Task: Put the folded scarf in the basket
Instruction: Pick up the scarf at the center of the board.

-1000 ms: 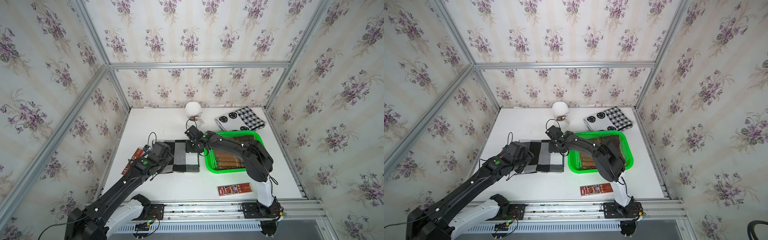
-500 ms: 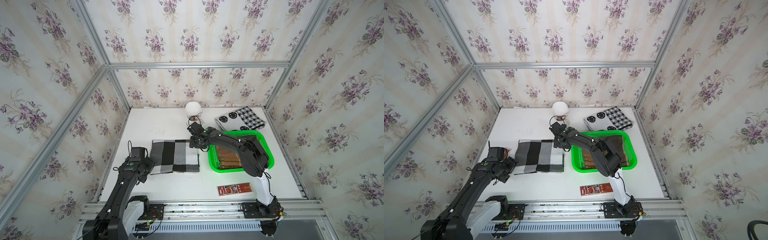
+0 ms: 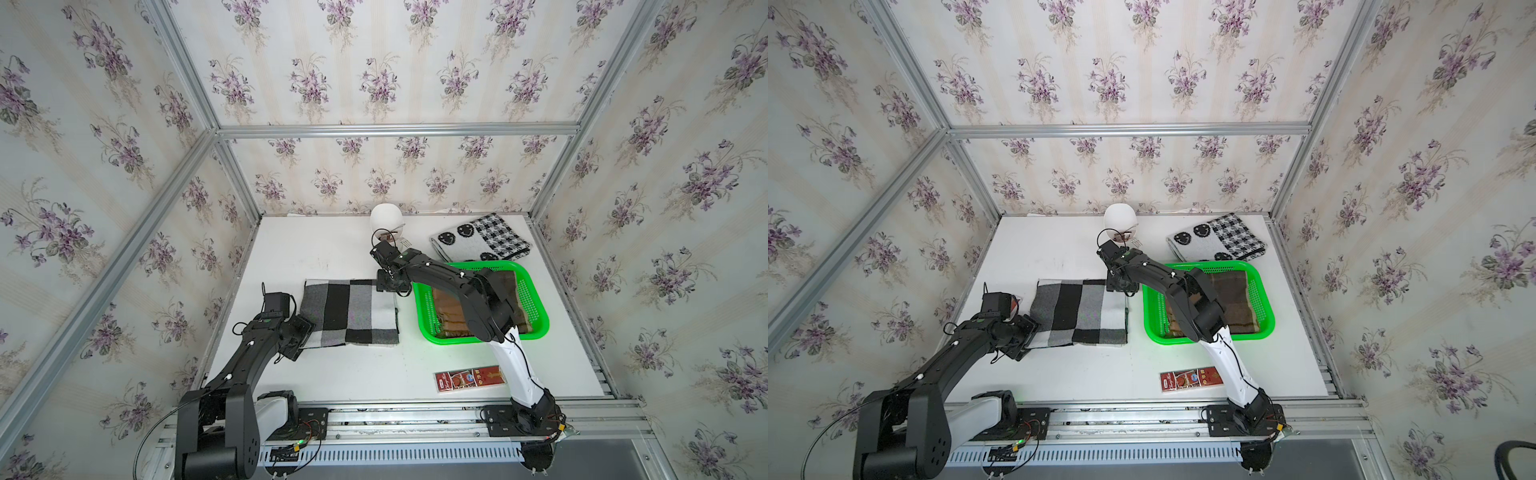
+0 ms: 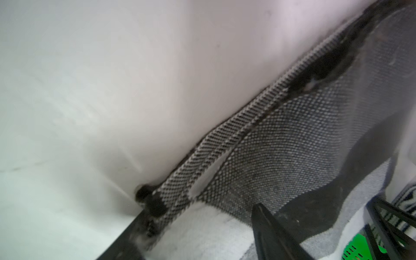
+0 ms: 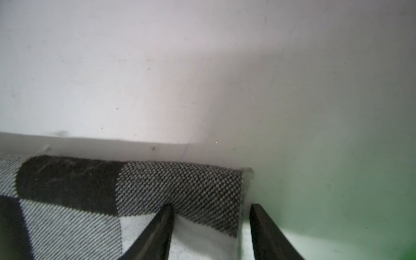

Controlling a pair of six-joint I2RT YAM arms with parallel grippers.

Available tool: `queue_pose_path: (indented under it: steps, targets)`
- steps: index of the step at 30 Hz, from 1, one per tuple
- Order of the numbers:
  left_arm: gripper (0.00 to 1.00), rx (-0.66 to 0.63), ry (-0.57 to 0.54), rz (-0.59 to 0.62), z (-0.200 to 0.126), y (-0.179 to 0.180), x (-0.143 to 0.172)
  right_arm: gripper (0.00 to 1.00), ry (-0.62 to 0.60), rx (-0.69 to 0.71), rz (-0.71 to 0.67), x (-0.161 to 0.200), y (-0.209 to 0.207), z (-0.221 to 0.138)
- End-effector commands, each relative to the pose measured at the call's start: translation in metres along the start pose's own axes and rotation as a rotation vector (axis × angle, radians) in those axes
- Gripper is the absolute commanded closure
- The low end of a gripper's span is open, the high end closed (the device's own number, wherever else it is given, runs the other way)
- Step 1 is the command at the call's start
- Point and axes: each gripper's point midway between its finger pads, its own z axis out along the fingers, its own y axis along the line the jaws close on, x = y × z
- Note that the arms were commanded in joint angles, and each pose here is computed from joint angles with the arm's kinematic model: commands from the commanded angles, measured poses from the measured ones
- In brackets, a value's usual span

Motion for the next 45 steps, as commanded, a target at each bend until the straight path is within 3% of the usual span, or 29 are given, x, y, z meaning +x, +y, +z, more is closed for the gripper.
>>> queue_pose_path:
  steps: [1, 3, 5, 11, 14, 18, 36, 45]
  targets:
    - [0.38, 0.017, 0.024, -0.003, 0.008, -0.001, 0.004, 0.49, 0.047, 0.029, -0.006, 0.012, -0.008, 0.009]
    - [0.46, 0.021, 0.023, -0.002, 0.009, -0.004, 0.002, 0.56, 0.052, 0.036, -0.003, 0.013, -0.010, 0.012]
    - [0.59, 0.021, 0.015, 0.004, 0.009, -0.006, -0.001, 0.70, 0.048, 0.036, 0.003, 0.013, -0.010, 0.012]
    - [0.78, 0.062, -0.007, 0.025, 0.000, -0.023, -0.007, 1.00, 0.012, 0.022, 0.007, 0.006, -0.007, 0.004]
    - [0.90, 0.092, -0.018, 0.056, -0.011, -0.035, -0.006, 1.00, -0.027, 0.001, 0.003, 0.000, -0.002, -0.007]
    - [0.95, 0.140, -0.019, 0.093, -0.027, -0.056, -0.004, 1.00, -0.094, -0.038, -0.009, -0.005, 0.007, -0.031]
    - [0.98, 0.288, 0.052, 0.220, -0.051, -0.131, 0.020, 1.00, -0.093, -0.253, -0.094, 0.017, 0.054, -0.080]
    - [0.98, 0.391, 0.028, 0.282, -0.106, -0.164, 0.031, 1.00, -0.167, -0.236, -0.105, -0.001, 0.050, -0.129]
